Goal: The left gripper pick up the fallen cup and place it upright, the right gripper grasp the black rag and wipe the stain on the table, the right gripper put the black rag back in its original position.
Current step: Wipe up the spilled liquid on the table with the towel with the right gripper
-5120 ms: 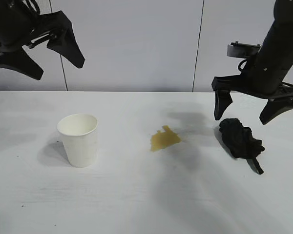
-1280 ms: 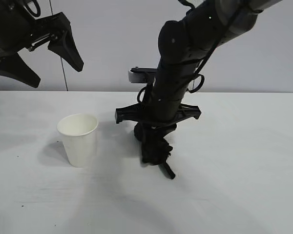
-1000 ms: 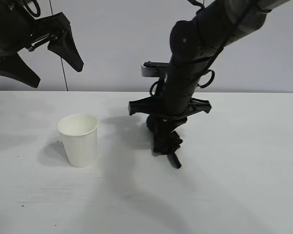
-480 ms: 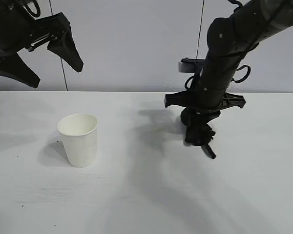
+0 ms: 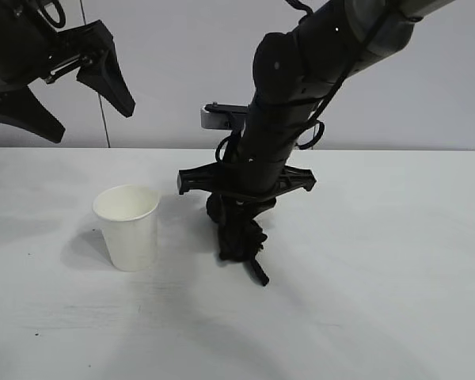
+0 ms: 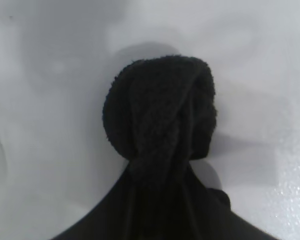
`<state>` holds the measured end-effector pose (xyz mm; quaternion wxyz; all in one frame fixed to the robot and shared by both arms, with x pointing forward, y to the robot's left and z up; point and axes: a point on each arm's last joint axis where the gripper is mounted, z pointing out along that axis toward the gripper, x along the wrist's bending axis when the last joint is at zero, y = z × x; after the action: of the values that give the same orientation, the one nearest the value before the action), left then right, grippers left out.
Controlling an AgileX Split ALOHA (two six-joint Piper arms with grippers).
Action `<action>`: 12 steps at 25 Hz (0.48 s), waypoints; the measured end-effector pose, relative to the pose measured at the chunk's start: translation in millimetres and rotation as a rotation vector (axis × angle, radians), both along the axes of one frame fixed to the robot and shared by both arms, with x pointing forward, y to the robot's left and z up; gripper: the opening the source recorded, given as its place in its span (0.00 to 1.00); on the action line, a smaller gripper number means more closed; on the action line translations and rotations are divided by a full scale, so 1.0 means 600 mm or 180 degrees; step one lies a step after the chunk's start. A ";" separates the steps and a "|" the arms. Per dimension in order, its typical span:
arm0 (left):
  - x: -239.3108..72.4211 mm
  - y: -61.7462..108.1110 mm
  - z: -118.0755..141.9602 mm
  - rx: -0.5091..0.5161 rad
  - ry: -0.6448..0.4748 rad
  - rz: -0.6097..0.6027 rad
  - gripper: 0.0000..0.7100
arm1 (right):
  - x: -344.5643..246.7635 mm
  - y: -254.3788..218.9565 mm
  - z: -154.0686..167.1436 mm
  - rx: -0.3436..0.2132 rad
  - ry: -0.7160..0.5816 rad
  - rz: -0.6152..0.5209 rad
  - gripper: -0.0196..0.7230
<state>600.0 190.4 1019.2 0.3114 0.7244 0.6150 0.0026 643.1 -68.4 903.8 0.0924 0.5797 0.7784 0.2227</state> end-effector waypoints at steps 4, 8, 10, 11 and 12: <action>0.000 0.000 0.000 0.0003 -0.0001 -0.0001 0.98 | 0.036 -0.033 -0.005 0.0005 -0.0066 -0.0178 0.19; 0.000 0.001 -0.001 0.0044 -0.0010 -0.0018 0.98 | 0.059 -0.070 -0.014 -0.0030 -0.0021 -0.0356 0.19; 0.000 0.001 -0.001 0.0045 -0.0010 -0.0019 0.98 | 0.068 -0.090 -0.014 -0.0056 -0.0021 -0.0447 0.19; 0.000 0.001 -0.001 0.0045 -0.0010 -0.0019 0.98 | 0.073 -0.102 -0.013 -0.0079 -0.0028 -0.0488 0.19; 0.000 0.001 -0.001 0.0045 -0.0010 -0.0019 0.98 | 0.076 -0.114 -0.013 -0.0106 -0.0014 -0.0525 0.19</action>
<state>600.0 191.2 1018.8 0.3072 0.7284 0.6124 0.0071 688.7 -136.5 895.9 0.1217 0.6397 0.7314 0.2027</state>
